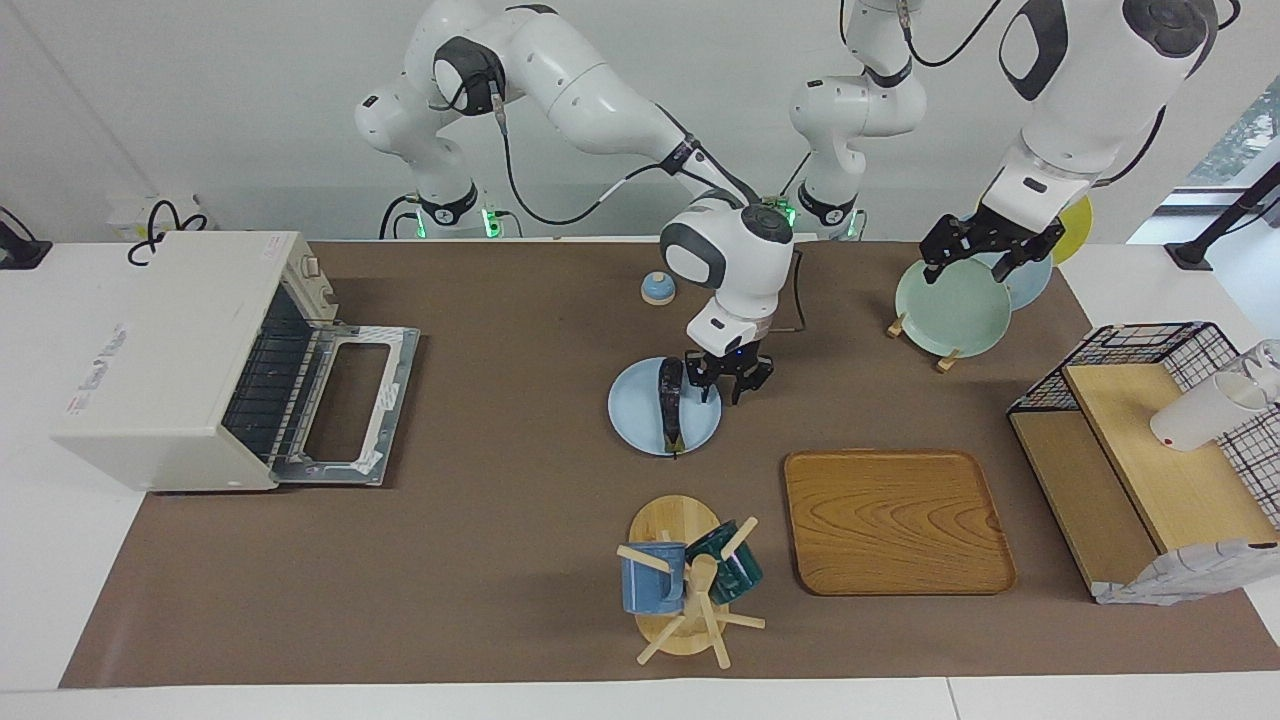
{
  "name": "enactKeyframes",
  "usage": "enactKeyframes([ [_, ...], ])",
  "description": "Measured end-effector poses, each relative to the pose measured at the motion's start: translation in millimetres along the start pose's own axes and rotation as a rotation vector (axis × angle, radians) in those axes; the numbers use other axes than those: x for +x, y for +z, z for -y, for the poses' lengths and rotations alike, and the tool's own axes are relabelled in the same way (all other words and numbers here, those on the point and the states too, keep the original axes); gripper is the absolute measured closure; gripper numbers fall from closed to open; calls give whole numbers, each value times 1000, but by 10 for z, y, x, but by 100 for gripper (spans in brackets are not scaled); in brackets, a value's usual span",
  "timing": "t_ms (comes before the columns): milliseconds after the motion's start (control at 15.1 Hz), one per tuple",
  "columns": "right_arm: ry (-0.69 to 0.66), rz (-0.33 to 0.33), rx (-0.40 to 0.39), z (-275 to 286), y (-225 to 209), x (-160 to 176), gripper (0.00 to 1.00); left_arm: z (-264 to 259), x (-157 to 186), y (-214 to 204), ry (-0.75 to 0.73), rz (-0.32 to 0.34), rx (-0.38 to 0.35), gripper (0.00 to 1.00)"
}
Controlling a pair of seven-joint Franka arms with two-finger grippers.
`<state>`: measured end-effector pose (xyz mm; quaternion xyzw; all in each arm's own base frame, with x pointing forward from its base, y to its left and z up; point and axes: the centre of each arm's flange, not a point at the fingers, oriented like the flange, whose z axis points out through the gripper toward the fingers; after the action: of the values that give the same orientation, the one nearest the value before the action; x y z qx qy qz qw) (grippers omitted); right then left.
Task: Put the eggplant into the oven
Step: 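Grasp the blue plate rim with the right gripper and lift it, then slide the plate with eggplant into the open oven with the right gripper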
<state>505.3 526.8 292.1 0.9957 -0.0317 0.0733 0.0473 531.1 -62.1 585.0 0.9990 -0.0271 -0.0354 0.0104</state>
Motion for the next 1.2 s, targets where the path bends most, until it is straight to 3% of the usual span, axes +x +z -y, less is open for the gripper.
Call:
enactKeyframes([
  [66, -16, -6, -16, -20, -33, 12, 92, 2, 21, -36, 0, -10, -1, 0],
  [199, -34, 6, -86, -112, -96, 1, 96, 1, 71, -151, 0, -35, -2, 0],
  [465, -44, 66, -217, -514, -387, 140, 97, 13, 102, -148, -2, -29, -2, 0],
  [797, -14, 131, -344, -1521, -478, 561, 97, 8, 108, -117, -1, -22, -1, 0],
  [997, -13, 187, -380, -2188, -414, 662, 97, 1, 107, -117, 0, -22, -1, 0],
  [1196, -34, 242, -359, -3090, -555, 856, 97, -9, 107, -116, 2, -22, -1, 0],
])
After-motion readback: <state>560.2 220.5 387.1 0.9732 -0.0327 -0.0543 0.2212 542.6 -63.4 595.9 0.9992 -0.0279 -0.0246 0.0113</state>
